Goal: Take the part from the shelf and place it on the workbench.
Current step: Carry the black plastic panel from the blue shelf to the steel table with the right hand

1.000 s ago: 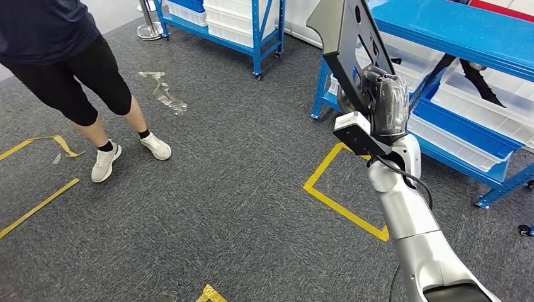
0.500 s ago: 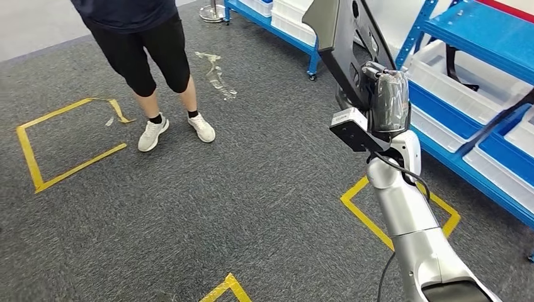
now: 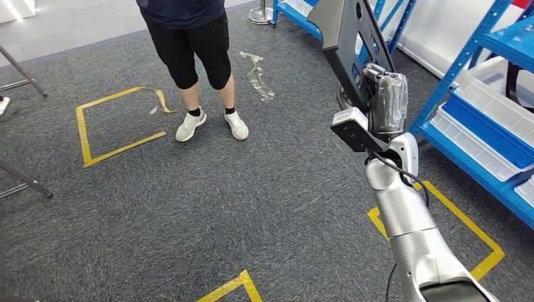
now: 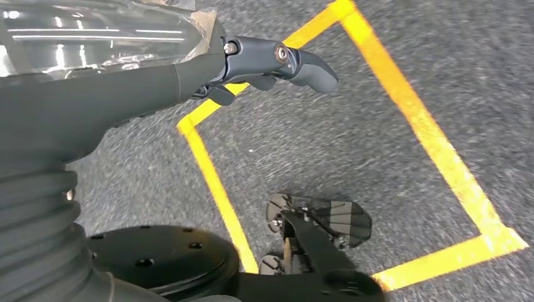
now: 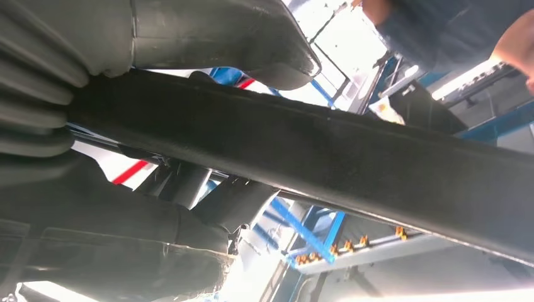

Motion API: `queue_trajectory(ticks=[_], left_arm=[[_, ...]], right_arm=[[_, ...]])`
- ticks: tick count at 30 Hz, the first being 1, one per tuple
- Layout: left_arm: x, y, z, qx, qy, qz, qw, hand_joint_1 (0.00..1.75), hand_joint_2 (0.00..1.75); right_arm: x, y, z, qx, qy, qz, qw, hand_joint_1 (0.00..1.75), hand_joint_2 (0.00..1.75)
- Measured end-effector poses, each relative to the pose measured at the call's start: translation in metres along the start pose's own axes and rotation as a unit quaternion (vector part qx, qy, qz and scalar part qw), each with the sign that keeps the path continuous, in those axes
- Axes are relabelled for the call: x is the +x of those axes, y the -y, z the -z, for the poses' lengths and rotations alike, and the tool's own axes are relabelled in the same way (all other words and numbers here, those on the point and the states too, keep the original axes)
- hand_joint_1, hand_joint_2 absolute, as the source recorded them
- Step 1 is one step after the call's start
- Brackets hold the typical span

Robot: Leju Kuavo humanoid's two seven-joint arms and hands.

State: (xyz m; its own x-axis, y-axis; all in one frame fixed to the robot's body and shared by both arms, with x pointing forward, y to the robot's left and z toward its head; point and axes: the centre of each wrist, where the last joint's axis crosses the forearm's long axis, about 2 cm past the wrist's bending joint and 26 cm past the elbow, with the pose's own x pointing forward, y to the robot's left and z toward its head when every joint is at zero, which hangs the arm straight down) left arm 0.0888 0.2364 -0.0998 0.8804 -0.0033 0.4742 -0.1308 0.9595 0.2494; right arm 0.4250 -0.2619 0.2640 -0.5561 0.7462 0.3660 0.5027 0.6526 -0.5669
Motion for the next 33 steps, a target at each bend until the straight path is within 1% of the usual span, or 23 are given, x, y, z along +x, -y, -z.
queue_trajectory(ticks=[4,8,14,21,26,33], left_arm=[[0.001,0.001,0.000,-0.004,0.002,-0.002,1.000,0.00,1.75],[0.008,0.002,0.002,-0.005,0.011,-0.007,1.000,0.00,1.75],[0.012,-0.002,0.005,0.001,0.010,-0.012,1.000,0.00,1.75],[0.011,-0.001,0.004,0.000,0.006,-0.013,1.000,0.00,1.75],[0.008,0.000,0.003,-0.001,0.002,-0.014,1.000,0.00,1.75],[0.010,0.000,0.003,-0.002,0.004,-0.011,1.000,0.00,1.75]], right_arm=[[-0.002,-0.001,-0.008,0.004,-0.005,-0.002,1.000,1.75,1.75],[-0.003,0.002,-0.005,0.001,-0.002,-0.004,1.000,1.75,1.75],[-0.002,0.003,-0.002,-0.003,-0.007,-0.002,1.000,1.75,1.75],[-0.002,0.004,0.001,-0.003,-0.009,-0.009,1.000,1.75,1.75],[0.002,0.001,0.003,-0.003,-0.008,-0.003,1.000,1.75,1.75],[0.002,0.000,0.002,0.002,-0.006,-0.002,1.000,1.75,1.75]])
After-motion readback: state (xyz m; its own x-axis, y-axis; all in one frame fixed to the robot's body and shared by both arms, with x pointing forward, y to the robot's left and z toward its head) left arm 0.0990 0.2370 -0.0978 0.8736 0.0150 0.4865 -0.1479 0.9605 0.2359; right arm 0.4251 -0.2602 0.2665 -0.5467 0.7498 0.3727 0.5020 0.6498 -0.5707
